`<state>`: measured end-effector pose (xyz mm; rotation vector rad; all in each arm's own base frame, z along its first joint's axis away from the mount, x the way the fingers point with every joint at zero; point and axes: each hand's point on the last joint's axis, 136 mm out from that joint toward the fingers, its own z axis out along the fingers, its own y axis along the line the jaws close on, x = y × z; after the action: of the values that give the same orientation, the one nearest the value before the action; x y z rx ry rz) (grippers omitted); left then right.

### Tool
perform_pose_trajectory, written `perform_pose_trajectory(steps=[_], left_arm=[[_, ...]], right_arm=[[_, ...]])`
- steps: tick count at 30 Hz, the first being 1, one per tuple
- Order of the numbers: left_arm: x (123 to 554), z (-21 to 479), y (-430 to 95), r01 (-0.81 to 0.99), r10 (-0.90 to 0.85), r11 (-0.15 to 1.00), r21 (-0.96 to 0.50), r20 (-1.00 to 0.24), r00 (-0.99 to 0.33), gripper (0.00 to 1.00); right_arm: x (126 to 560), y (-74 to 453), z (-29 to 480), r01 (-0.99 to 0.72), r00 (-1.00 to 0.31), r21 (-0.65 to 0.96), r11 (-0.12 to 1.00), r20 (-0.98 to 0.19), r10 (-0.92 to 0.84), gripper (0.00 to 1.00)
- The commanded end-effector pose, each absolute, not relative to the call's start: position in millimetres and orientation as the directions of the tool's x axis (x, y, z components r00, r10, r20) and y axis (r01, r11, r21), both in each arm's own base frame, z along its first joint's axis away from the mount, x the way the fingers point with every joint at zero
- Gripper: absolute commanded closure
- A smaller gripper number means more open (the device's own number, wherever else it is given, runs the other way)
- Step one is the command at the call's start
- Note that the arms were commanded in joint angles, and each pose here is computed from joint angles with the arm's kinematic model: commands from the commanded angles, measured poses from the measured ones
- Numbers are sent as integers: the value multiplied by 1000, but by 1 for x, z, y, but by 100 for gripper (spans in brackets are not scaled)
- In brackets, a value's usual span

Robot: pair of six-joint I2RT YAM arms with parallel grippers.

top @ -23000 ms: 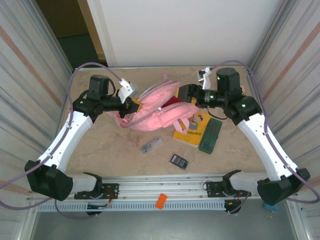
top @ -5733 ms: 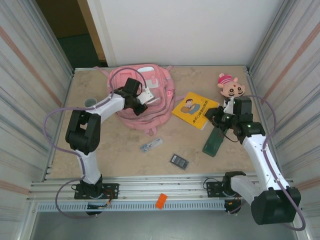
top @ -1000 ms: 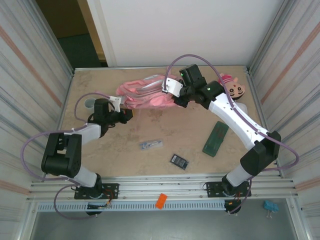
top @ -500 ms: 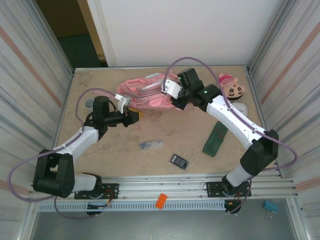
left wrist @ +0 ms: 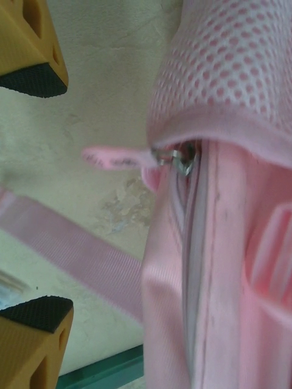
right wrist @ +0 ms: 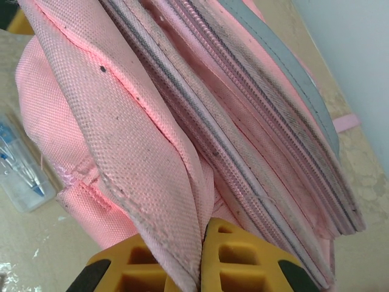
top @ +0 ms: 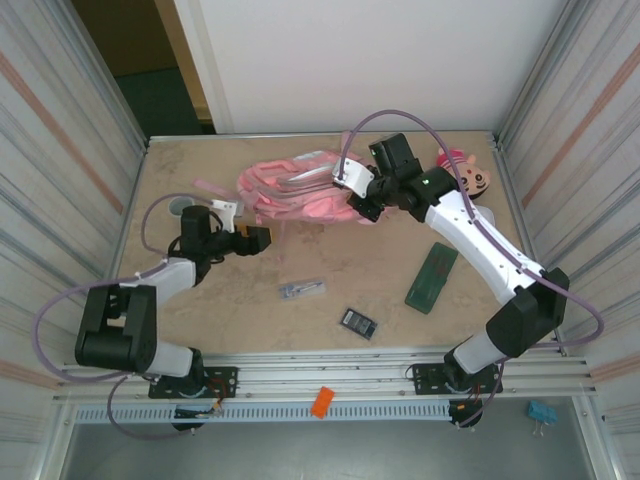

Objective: Pack books, pencil case, and school supplies into a backpack

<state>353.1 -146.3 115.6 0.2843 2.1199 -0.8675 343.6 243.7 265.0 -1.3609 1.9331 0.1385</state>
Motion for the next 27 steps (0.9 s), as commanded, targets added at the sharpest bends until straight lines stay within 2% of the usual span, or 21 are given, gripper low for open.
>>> perform_pose_trajectory(steps=[1,11,18,21,22,23,27], left_arm=[[374,128,-146,489,-105,750,-445,-810,-577,14],[390,126,-152,526,-104,737,-423,-841,-531,32],[392,133,-155,556,-99,723,-409,-859,-503,67],[388,137,-161,591,-87,690,-417,-859,-505,91],[386,139,-163,602,-83,678,-422,-858,-507,95],[385,142,-165,616,-79,664,-423,-860,-505,99],[374,156,-175,664,-68,604,-441,-858,-509,100]], right_arm=[[340,255,349,-799,0,-385,462,-768,-640,100],[336,253,347,-803,-4,-379,460,-769,-639,100],[335,252,342,-804,-21,-368,467,-768,-641,100],[336,252,341,-800,-25,-369,473,-768,-641,100],[336,251,341,-797,-26,-371,477,-767,-641,100],[337,250,340,-793,-31,-372,482,-766,-642,100],[343,246,331,-764,-64,-393,511,-743,-666,100]])
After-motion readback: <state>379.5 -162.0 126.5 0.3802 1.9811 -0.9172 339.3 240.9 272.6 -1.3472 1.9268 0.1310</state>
